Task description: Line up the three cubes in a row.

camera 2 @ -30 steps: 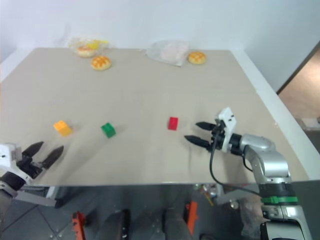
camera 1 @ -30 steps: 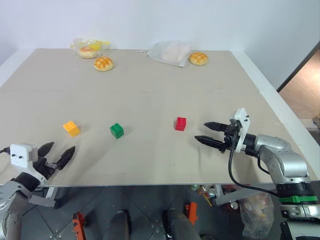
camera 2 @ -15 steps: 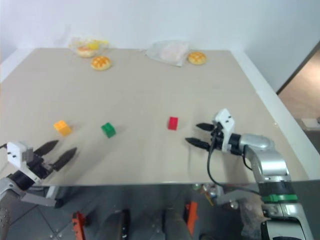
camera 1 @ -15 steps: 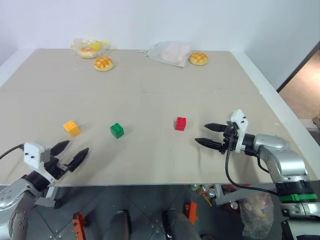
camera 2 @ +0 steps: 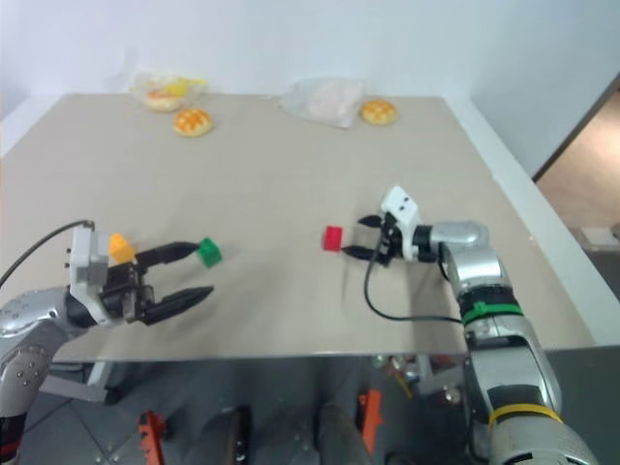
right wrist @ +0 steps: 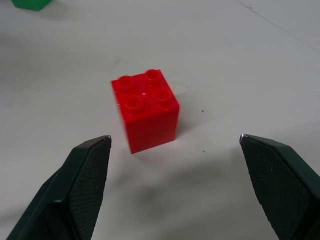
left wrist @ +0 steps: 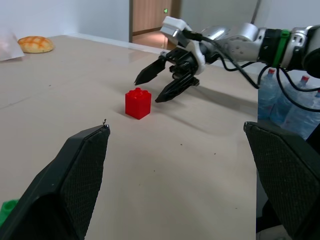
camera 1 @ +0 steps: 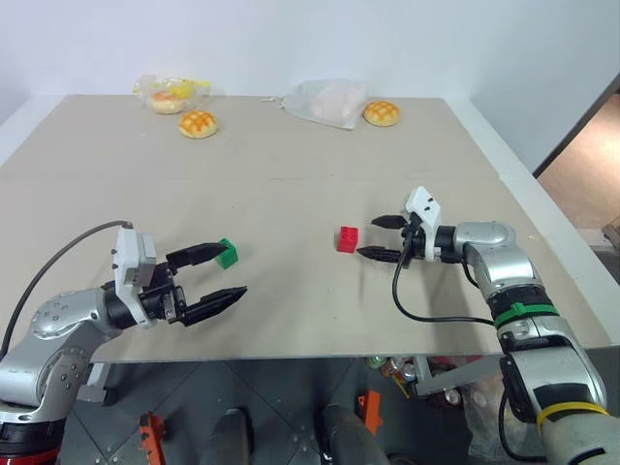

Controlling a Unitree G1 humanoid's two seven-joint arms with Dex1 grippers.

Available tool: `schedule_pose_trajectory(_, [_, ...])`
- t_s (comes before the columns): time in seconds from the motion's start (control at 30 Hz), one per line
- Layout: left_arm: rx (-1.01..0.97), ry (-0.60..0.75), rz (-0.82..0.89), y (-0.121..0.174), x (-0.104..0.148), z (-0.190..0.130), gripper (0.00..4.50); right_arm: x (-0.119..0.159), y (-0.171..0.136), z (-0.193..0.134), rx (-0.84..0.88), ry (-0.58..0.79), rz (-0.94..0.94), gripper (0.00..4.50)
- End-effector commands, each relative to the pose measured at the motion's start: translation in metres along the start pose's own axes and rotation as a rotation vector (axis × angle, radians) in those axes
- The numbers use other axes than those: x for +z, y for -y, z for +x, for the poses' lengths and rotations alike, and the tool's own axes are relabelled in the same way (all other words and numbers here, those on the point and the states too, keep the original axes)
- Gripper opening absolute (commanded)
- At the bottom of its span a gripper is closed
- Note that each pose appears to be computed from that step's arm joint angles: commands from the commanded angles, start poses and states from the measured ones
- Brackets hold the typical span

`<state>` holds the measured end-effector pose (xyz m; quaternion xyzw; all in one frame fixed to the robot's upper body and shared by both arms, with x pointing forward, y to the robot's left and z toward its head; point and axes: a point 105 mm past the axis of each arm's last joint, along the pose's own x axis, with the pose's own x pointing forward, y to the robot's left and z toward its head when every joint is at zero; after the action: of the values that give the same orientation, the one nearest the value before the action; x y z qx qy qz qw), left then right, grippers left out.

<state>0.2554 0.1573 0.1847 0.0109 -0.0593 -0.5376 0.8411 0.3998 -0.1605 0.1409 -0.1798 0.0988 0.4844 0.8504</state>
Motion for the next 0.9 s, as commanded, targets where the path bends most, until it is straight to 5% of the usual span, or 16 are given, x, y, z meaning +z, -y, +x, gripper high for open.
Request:
schedule_pose_trajectory(0.03, [-0.031, 0.015, 0.013, 0.002, 0.006, 0.003, 4.43, 0.010, 0.003, 0.007, 0.012, 0.019, -0.032, 4.27])
schedule_pose_trajectory(0.33, [-0.008, 0.024, 0.027, -0.003, 0.007, 0.005, 4.43, 0.011, -0.007, 0.026, 0.067, 0.051, -0.013, 4.27])
schedule_pose_trajectory(0.63, [-0.025, -0.017, 0.016, -0.009, 0.001, -0.005, 4.50, 0.011, -0.014, 0.028, 0.110, 0.090, 0.021, 1.33])
schedule_pose_trajectory(0.9, [-0.032, -0.113, -0.036, -0.024, -0.019, -0.029, 4.50, 0.017, -0.055, 0.017, 0.344, 0.078, -0.089, 1.24])
